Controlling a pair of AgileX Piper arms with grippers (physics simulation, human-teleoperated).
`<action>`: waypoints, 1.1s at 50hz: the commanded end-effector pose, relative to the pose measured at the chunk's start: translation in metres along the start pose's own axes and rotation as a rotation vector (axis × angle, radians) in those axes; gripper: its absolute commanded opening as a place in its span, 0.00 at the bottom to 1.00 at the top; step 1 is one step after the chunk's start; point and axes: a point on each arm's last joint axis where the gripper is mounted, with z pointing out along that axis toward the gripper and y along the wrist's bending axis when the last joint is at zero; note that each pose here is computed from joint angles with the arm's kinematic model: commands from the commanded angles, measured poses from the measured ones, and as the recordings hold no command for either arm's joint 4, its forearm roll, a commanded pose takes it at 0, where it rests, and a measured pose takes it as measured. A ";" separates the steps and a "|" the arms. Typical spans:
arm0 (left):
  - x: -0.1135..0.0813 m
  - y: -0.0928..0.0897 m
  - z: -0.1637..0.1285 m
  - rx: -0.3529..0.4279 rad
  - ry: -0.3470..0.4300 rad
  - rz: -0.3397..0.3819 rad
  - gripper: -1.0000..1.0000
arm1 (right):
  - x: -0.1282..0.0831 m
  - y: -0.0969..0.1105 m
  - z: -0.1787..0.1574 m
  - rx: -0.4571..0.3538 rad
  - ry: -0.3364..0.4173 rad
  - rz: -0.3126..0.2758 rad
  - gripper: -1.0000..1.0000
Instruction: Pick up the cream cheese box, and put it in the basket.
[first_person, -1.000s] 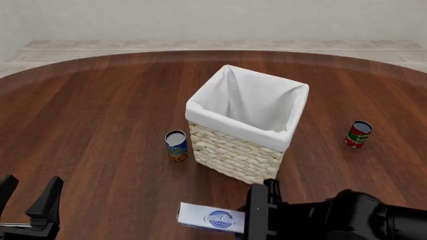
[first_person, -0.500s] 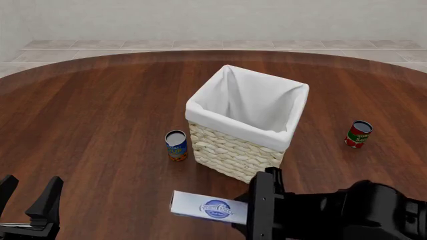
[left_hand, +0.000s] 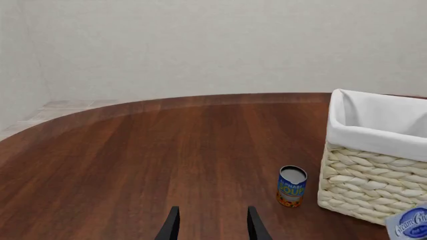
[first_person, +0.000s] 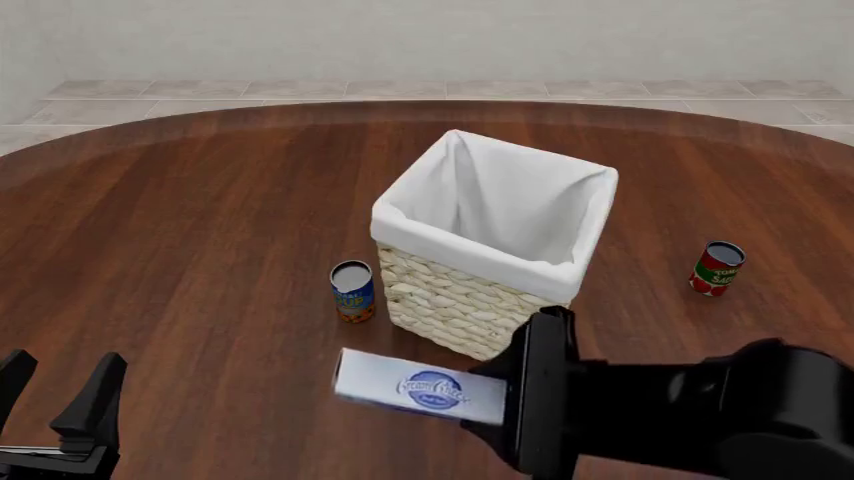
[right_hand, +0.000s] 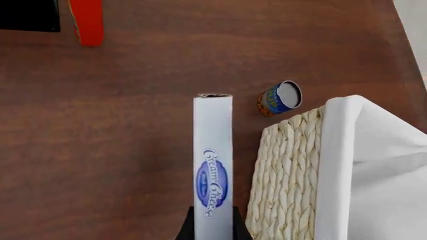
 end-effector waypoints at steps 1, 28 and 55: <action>0.000 0.000 -0.001 0.001 -0.006 -0.001 1.00 | -0.006 -0.008 -0.011 0.036 -0.036 0.017 0.00; 0.000 0.000 -0.001 0.001 -0.005 0.001 1.00 | -0.019 -0.019 -0.034 0.088 -0.096 0.015 0.00; 0.000 0.000 -0.002 0.001 -0.006 0.001 1.00 | -0.034 -0.034 -0.057 0.148 -0.152 0.002 0.00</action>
